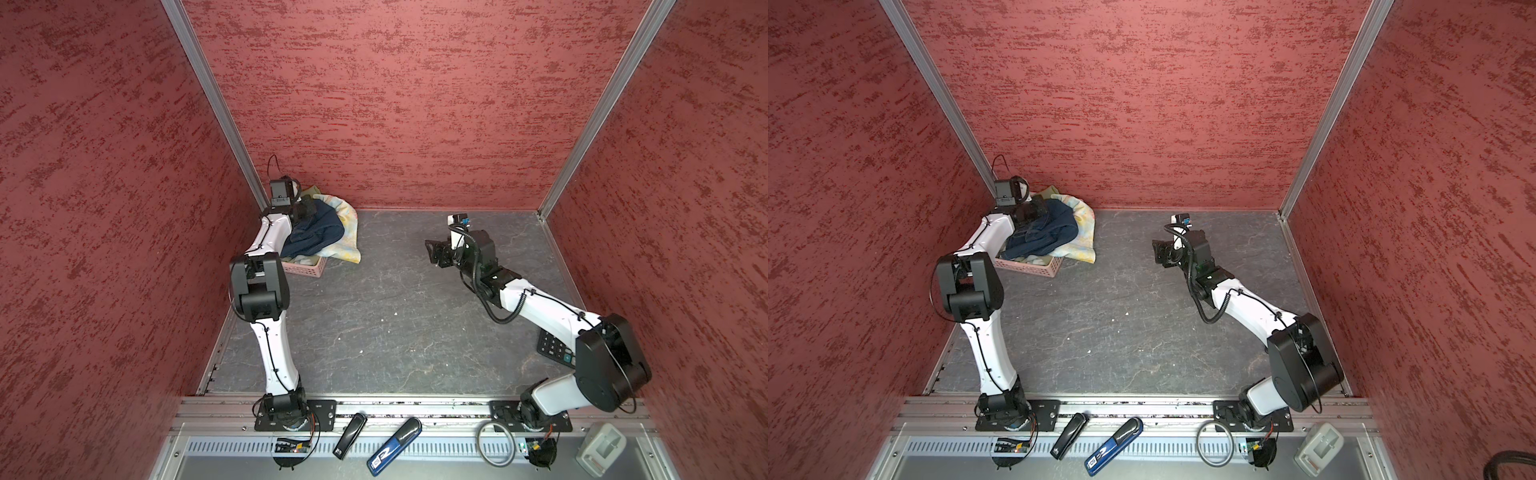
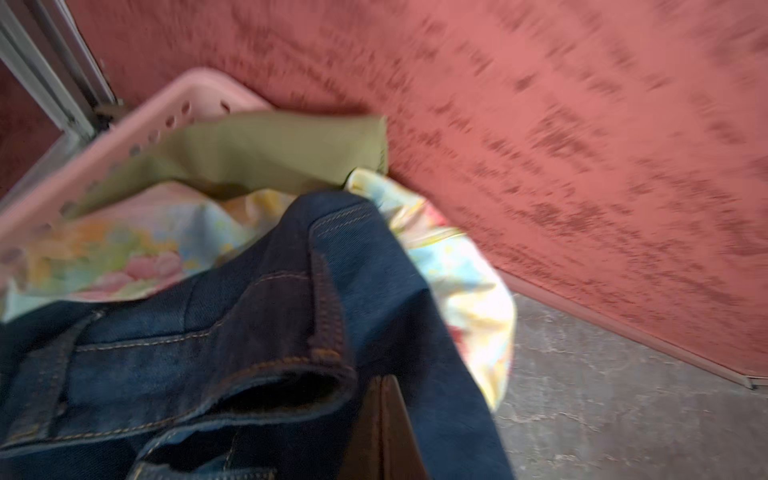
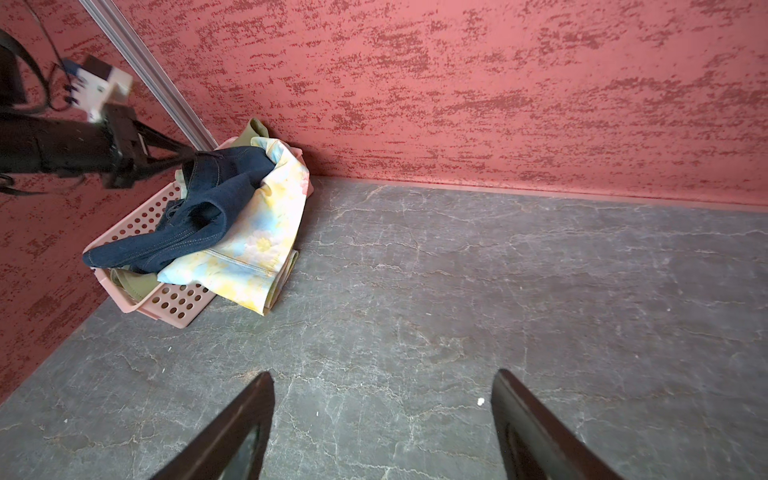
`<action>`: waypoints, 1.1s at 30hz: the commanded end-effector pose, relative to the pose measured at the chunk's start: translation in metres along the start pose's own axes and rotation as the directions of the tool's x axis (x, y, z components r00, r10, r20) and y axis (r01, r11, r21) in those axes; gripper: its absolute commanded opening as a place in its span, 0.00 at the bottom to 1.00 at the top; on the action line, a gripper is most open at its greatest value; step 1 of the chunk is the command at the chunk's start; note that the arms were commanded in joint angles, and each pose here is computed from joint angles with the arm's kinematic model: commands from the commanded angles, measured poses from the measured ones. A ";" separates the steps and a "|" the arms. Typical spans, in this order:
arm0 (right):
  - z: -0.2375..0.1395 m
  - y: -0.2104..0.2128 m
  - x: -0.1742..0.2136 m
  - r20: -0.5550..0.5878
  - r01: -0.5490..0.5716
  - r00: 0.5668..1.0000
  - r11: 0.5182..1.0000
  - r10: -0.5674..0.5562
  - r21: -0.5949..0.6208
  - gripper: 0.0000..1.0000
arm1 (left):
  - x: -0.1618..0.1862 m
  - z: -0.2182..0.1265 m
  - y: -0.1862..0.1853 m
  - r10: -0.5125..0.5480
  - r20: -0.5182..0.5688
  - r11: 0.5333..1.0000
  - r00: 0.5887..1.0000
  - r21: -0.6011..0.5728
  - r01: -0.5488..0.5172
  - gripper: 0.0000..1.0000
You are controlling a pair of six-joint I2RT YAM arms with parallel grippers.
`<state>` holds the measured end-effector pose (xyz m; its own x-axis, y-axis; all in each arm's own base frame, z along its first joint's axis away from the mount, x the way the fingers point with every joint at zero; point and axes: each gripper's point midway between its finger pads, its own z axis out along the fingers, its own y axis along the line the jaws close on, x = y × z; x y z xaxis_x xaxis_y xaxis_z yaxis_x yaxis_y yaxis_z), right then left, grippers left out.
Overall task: Fold and stack the skirts
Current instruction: 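Grasp the denim skirt in the basket with the left gripper while the right arm advances, then lift the denim skirt from the basket with the left gripper onto the table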
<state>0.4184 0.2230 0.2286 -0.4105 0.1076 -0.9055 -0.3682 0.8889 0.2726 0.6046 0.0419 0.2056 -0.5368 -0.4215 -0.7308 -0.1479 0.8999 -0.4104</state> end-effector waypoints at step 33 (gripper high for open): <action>0.028 0.019 0.010 -0.012 0.064 0.998 0.995 -0.065 -0.072 0.86 | -0.029 0.007 -0.030 0.350 0.029 0.932 0.936 -0.106 -0.345 0.00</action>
<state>0.4267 0.2513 0.1851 -0.4607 0.0269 -0.8872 -0.4395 0.8615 0.2543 0.6315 0.0443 0.1572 -0.6387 -0.1419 -0.7563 -0.0830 0.9898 -0.1156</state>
